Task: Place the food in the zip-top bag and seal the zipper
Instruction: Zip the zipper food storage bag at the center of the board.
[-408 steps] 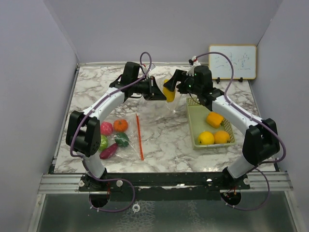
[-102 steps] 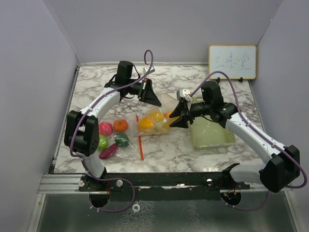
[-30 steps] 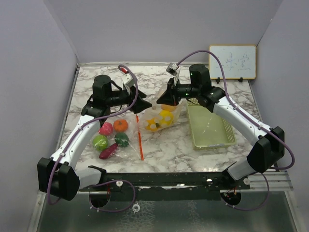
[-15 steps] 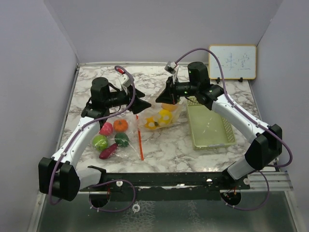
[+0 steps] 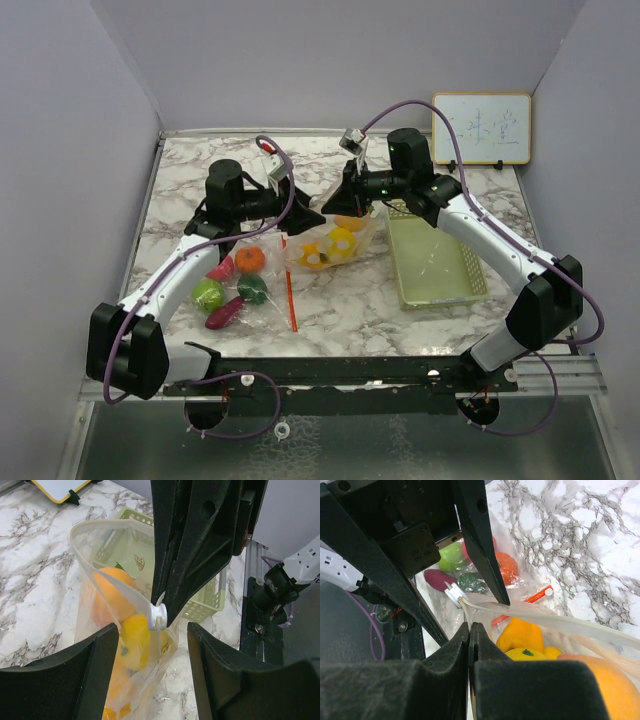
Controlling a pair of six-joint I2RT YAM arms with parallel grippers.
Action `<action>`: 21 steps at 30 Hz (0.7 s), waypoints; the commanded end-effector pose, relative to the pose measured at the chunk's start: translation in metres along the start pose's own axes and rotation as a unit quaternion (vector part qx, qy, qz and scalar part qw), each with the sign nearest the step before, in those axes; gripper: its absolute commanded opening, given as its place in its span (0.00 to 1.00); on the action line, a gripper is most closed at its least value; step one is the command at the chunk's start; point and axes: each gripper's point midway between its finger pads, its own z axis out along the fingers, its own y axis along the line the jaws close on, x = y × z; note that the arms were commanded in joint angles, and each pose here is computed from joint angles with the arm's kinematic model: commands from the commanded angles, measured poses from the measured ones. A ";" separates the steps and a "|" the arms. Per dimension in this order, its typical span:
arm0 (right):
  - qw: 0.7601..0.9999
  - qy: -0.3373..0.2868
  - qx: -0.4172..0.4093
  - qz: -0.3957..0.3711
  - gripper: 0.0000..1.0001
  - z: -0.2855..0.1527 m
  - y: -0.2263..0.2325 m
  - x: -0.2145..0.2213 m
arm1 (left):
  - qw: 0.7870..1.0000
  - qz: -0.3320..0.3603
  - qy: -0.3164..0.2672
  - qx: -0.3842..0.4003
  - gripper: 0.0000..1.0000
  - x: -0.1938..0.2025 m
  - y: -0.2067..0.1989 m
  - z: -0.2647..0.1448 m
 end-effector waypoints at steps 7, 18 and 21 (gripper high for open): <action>1.000 -0.003 -0.006 -0.024 0.02 0.000 0.001 -0.011 | 0.999 0.005 0.017 0.032 0.34 0.013 -0.006 0.008; 0.998 0.002 0.024 -0.054 0.03 -0.004 -0.007 -0.018 | 0.998 0.000 0.030 0.060 0.00 0.016 -0.005 0.014; 0.994 0.007 0.050 -0.097 0.15 -0.012 -0.013 -0.026 | 0.998 -0.001 0.031 0.055 0.00 0.016 -0.004 0.013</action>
